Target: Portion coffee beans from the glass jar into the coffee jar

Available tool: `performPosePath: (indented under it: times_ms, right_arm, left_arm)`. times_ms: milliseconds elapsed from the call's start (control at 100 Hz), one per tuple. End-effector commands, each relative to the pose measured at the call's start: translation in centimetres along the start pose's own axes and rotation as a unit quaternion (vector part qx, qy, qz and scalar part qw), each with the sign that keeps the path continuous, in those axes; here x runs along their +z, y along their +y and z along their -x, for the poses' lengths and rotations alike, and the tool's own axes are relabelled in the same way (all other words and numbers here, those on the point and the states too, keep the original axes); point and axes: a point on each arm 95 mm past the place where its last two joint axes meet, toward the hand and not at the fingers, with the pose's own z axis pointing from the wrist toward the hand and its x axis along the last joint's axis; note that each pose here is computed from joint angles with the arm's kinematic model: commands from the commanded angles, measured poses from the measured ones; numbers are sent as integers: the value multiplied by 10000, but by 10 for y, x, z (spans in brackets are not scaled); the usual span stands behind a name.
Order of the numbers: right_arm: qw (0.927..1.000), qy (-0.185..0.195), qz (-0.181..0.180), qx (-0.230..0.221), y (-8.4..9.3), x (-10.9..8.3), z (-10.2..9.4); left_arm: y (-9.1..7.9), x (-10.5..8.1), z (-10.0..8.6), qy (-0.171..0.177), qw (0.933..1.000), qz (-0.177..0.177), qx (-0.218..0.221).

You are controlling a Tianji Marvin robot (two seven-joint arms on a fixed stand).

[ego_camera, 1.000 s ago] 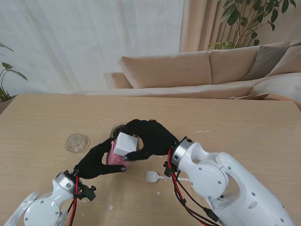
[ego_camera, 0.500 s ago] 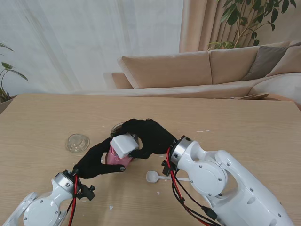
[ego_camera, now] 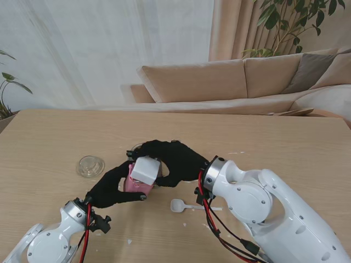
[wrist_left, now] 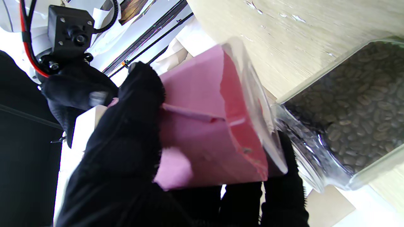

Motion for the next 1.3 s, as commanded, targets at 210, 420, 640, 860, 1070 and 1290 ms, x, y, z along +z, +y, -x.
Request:
performPosePath:
  times_ms: [210,420,640,860,1070,1290]
  right_arm:
    - [9996,-172,169,139,0,-9,-6]
    - [9979,-523,369,140,-6,-5,-5]
    - [9983,-441,321,200,-8,2,-4]
    - [9988,-291,377,140,-6,5,-6]
    - [9992,-203,340,111,-3,5,-7]
    - [9994,-150,290,134,-2,6,-7]
  left_arm:
    - [7,2,-1,93,9999,-82,47]
    - [12,2,1,262,9994,-214,88]
    - [12,2,1,297,9992,-209,163]
    - [11,2,1,297,9992,-190,171]
    - [11,2,1,303,9993,-155,162]
    - [10,2,0,298,9993,-139,163]
